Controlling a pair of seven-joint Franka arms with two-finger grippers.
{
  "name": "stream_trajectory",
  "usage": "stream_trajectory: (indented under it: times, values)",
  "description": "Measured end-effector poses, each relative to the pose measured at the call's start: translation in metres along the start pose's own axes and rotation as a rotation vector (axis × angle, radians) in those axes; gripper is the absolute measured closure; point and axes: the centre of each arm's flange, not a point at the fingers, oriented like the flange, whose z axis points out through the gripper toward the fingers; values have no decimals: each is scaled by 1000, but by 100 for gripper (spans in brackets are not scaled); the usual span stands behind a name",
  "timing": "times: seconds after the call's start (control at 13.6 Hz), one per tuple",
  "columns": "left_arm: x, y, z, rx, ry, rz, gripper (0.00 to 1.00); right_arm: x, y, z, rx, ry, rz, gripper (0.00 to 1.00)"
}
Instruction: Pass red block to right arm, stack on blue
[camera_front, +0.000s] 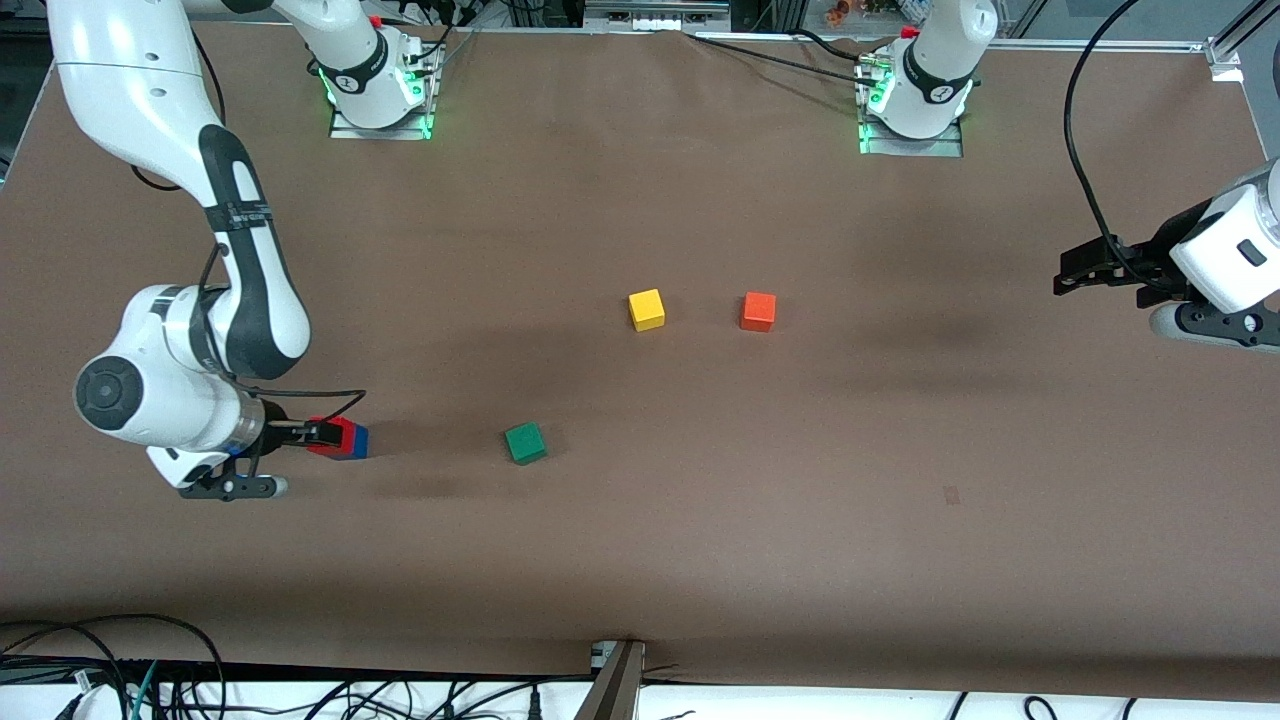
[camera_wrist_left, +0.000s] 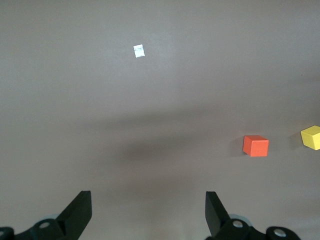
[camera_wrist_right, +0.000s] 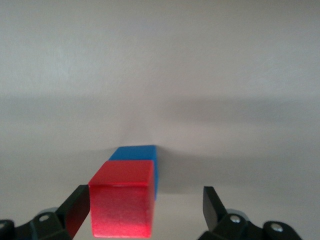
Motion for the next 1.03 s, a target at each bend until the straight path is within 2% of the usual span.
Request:
stream_trajectory:
  times: [0.15,0.51,0.66,0.81,1.03]
  values:
    - [0,0,0,0,0,0,0,4,1,-34,8,22,0,0]
    - [0,0,0,0,-1,0,0,-10,-17,-152,40,23,-7,0]
    - [1,0,1,0,-1,1,0,-31,-19,-200,52,2,-15,0]
    - [1,0,1,0,-1,1,0,-62,-18,-248,62,-46,-22,0]
    - [2,0,1,0,-2,1,0,-101,-4,-288,38,-52,-16,0]
